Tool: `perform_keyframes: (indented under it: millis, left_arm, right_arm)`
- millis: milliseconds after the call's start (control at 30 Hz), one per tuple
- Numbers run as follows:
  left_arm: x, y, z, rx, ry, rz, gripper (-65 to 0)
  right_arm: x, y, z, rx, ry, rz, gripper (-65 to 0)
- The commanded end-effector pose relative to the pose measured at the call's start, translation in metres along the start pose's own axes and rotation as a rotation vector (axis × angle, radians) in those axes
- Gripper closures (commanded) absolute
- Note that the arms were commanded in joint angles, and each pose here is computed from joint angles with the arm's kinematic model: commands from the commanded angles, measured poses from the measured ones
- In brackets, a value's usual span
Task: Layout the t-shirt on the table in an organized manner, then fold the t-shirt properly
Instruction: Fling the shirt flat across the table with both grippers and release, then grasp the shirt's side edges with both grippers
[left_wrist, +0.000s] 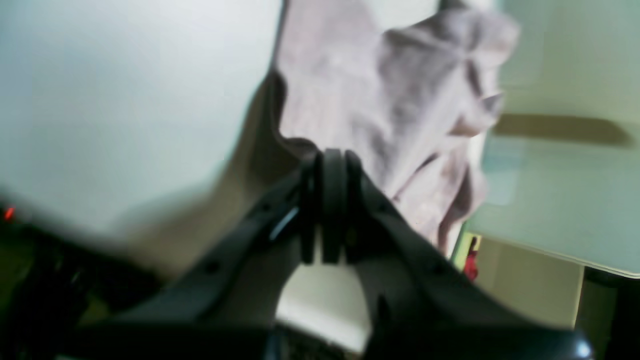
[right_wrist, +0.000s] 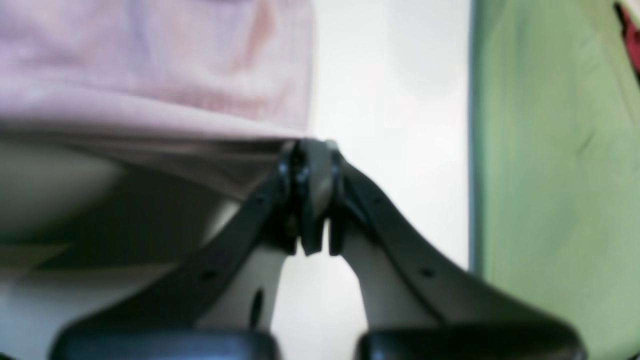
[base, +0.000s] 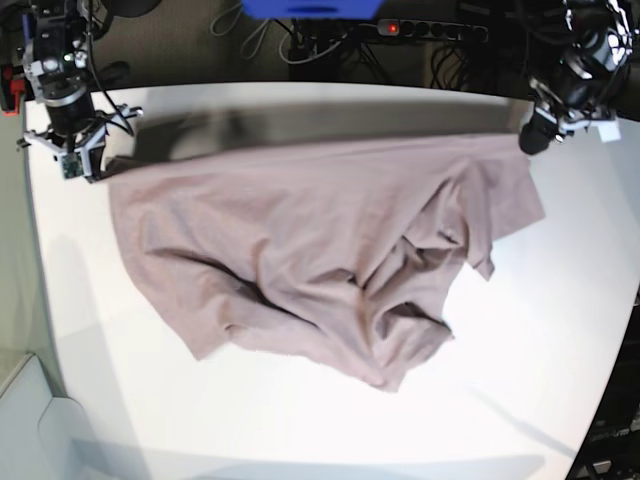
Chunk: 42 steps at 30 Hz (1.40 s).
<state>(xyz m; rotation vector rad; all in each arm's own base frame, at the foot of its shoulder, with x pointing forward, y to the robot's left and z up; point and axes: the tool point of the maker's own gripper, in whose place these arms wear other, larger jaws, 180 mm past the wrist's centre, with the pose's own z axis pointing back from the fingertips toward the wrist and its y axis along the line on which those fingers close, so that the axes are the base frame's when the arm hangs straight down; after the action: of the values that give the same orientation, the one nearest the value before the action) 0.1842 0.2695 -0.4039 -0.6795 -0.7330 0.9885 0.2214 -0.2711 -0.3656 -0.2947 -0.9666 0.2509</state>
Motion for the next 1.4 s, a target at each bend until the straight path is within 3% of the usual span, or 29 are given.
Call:
perform_keyframes:
  millis: [0,100,233,333,400,500,667,933,1267,1367]
  left_arm:
    - [0.02,-0.005,0.008,-0.021,-0.07,0.052,-0.4]
    - [0.014,-0.002,0.009,-0.013,-0.046,0.054,-0.4]
    - [0.0,-0.007,0.008,-0.029,0.057,0.051,-0.5]
    - [-0.002,-0.011,0.011,-0.046,0.105,0.056,-1.3]
    - [-0.004,-0.005,0.016,-0.044,0.12,0.092,-5.4]
    - [0.0,0.016,0.028,-0.027,0.052,0.196,-14.8]
    - [0.005,0.023,0.036,-0.035,0.034,0.242,-26.2]
    - [0.025,0.014,0.04,-0.064,-0.024,0.228,-29.3]
    - [0.046,-0.084,-0.026,-0.319,-0.011,0.18,-28.8]
    - [0.038,-0.1,-0.049,-0.283,0.039,0.086,-27.9]
  right_arm:
    - [0.011,-0.018,0.001,-0.067,-0.035,0.013,0.0]
    - [0.008,-0.013,0.001,-0.073,-0.026,-0.023,0.0]
    - [0.005,-0.007,0.002,-0.069,-0.02,-0.047,-0.4]
    - [0.004,-0.004,0.003,-0.069,-0.018,-0.057,-6.4]
    - [-0.001,-0.002,0.006,-0.064,-0.005,-0.054,-11.4]
    - [-0.005,-0.002,0.009,-0.06,0.006,-0.049,-17.7]
    - [-0.01,-0.031,0.015,-0.139,0.017,-0.054,-22.7]
    - [0.016,-0.039,0.014,-0.16,-0.05,-0.052,-23.3]
    - [0.084,0.012,-0.012,-0.029,-0.217,-0.062,-21.2]
    - [0.103,0.015,-0.02,-0.023,-0.255,-0.067,-15.0]
